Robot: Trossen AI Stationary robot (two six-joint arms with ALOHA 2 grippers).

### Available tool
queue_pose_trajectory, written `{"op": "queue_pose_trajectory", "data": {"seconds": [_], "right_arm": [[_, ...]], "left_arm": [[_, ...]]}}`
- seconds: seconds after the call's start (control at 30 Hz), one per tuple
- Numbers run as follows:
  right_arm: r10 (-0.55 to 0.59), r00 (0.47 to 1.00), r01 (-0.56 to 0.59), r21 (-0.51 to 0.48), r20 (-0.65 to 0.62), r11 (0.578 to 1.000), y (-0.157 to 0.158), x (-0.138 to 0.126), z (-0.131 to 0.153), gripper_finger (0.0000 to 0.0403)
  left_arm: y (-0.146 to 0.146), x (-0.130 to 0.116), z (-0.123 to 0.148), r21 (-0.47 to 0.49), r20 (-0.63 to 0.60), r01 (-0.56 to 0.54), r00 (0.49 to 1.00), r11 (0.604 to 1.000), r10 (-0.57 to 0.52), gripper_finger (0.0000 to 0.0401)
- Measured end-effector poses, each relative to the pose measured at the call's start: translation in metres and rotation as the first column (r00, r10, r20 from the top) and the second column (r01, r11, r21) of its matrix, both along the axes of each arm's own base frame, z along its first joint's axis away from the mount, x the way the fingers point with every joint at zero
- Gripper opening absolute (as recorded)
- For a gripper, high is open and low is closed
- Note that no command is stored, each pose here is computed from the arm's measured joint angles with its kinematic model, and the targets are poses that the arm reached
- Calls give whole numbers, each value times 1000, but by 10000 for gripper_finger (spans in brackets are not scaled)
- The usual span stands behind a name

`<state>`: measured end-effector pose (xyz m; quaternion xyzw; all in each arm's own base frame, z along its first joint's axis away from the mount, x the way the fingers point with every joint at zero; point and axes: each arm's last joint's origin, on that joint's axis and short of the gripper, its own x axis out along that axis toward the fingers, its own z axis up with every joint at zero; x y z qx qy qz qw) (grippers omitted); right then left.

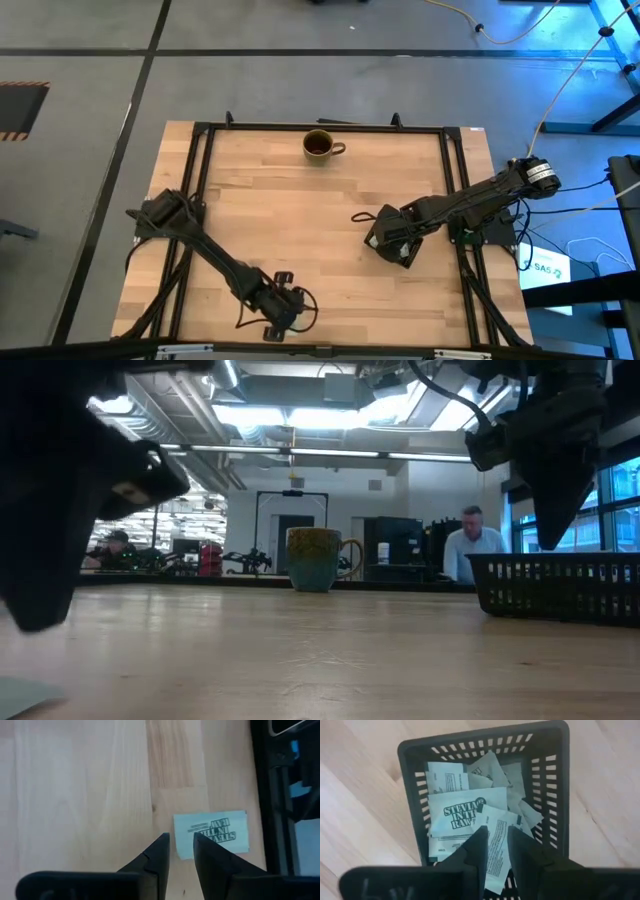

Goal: Pick and place Stevia / Truvia into bins
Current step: Put the stevia packet into the black bin

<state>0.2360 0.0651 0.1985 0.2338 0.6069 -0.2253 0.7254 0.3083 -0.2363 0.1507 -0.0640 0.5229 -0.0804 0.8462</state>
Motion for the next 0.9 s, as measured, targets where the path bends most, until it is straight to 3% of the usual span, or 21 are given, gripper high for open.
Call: {"op": "queue_pose_trajectory", "data": {"seconds": [0.43, 0.67, 0.9], "right_arm": [[4, 1000, -4, -1, 1, 1000, 0, 0, 0, 78], [6, 1000, -6, -9, 3, 1000, 0, 0, 0, 78], [3, 1000, -3, -27, 8, 1000, -1, 0, 0, 78]], "left_arm": [[-6, 6, -22, -1, -102, 0, 995, 1000, 0, 79], [-12, 15, -27, 60, -192, -19, 981, 998, 30, 45], [-12, 15, -28, 47, -197, -29, 980, 998, 38, 7]]}}
